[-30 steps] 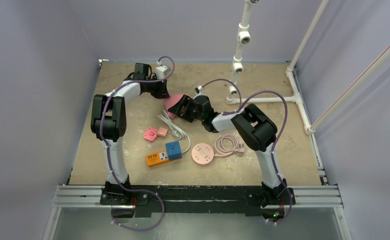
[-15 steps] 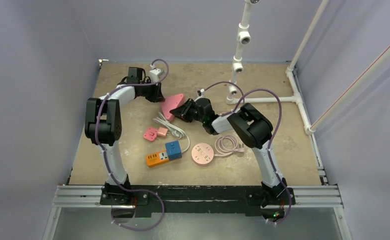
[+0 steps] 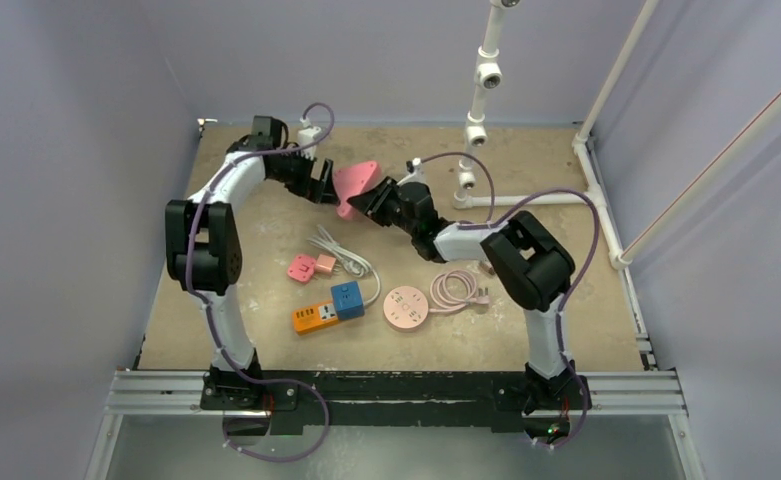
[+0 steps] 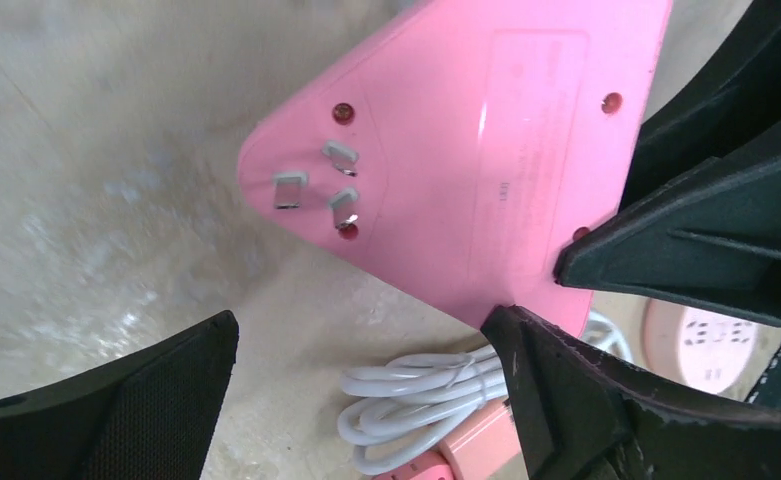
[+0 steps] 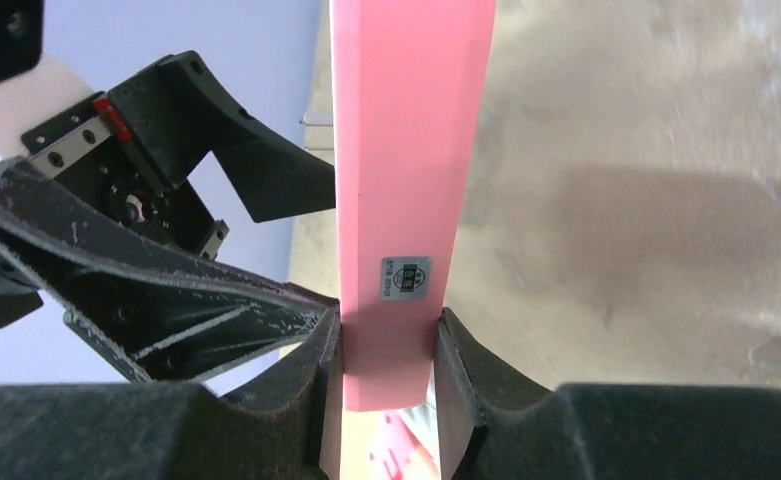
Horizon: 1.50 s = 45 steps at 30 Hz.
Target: Insert the plug
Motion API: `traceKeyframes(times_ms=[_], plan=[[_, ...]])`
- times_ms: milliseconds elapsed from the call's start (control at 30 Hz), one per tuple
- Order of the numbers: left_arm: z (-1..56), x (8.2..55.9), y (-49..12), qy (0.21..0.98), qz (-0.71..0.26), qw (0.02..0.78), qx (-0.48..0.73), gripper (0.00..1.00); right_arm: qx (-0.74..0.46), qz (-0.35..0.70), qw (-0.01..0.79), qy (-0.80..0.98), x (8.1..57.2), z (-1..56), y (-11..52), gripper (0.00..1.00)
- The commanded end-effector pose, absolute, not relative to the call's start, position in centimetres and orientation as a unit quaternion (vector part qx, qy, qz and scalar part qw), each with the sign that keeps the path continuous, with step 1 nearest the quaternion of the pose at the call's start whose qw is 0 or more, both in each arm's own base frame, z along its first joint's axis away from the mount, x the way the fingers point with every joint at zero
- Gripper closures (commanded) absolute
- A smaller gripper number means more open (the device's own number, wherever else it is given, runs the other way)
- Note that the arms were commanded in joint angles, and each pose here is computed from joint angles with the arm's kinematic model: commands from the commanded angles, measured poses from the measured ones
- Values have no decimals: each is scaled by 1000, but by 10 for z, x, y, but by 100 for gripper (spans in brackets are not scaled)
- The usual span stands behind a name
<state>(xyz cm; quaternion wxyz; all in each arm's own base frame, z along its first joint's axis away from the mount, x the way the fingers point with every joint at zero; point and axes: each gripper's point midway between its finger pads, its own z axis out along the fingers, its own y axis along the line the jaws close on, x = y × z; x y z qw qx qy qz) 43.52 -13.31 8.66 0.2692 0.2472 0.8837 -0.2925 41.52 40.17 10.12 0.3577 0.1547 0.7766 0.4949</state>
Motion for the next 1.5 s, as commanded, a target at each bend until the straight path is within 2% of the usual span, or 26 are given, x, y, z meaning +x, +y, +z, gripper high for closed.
traceKeyframes(times_ms=[0,200,367,667,867,1033,1167,1367,1467], plan=[[192,438,-141,839,-315,331,295,1,139,498,498,696,431,221,385,100],[274,438,-132,813,-326,375,305,1,141,412,568,699,421,258,368,100],[320,426,-138,792,-341,413,292,1,141,351,607,699,408,287,338,100],[324,377,-148,747,-369,413,369,1,123,279,630,714,353,310,311,100],[369,370,-165,727,-447,419,310,1,116,203,660,714,291,320,307,100],[410,361,-173,709,-490,437,255,1,140,103,679,713,293,324,287,100],[427,345,-171,711,-489,446,238,1,163,13,694,701,296,326,272,100],[416,336,-170,732,-498,415,211,1,166,-112,702,684,292,307,271,100],[420,337,-174,727,-505,415,210,1,153,-134,706,678,286,296,286,100]])
